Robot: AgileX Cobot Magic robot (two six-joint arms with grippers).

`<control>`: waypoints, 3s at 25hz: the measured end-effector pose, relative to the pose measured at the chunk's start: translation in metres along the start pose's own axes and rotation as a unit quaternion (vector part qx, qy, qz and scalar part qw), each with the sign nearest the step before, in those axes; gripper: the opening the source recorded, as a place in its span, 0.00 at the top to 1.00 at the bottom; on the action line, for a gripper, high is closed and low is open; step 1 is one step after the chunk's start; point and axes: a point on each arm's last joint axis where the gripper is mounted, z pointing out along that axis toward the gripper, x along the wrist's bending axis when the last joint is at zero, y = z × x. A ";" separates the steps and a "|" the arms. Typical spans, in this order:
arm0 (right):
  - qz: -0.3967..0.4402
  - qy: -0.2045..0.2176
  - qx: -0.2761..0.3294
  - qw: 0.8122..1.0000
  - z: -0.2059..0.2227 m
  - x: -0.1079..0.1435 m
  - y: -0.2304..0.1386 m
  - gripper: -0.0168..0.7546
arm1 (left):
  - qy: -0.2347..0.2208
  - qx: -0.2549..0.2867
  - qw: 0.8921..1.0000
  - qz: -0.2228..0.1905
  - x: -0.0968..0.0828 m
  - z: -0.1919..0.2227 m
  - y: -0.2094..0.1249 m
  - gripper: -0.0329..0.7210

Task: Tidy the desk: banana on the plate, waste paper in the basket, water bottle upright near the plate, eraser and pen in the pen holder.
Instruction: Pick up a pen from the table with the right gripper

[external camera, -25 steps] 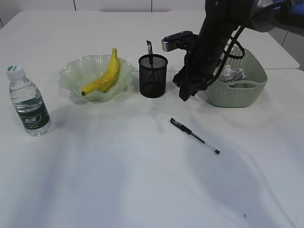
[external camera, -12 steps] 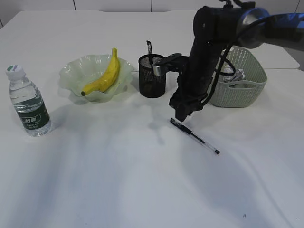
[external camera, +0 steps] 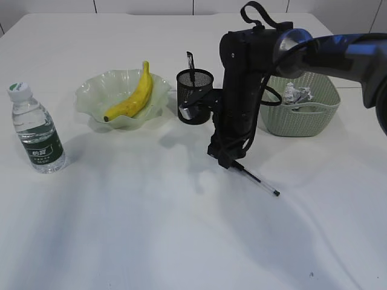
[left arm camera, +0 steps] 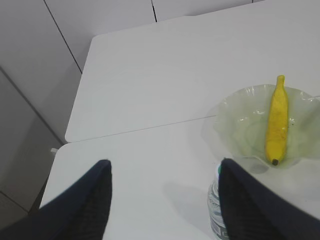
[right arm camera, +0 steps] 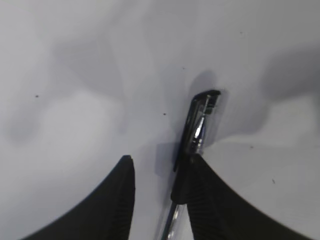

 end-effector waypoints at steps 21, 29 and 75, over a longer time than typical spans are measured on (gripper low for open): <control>0.003 -0.021 0.005 1.000 0.000 -0.004 -0.001 0.64 | 0.000 0.000 1.000 0.001 0.000 0.000 0.000 0.33; 0.022 -0.034 -0.019 0.999 0.000 -0.007 0.003 0.64 | 0.001 0.002 1.000 0.001 0.000 0.000 0.000 0.33; 0.064 -0.065 -0.087 0.992 0.005 -0.014 0.016 0.64 | 0.001 0.003 1.000 0.001 0.000 0.000 -0.001 0.33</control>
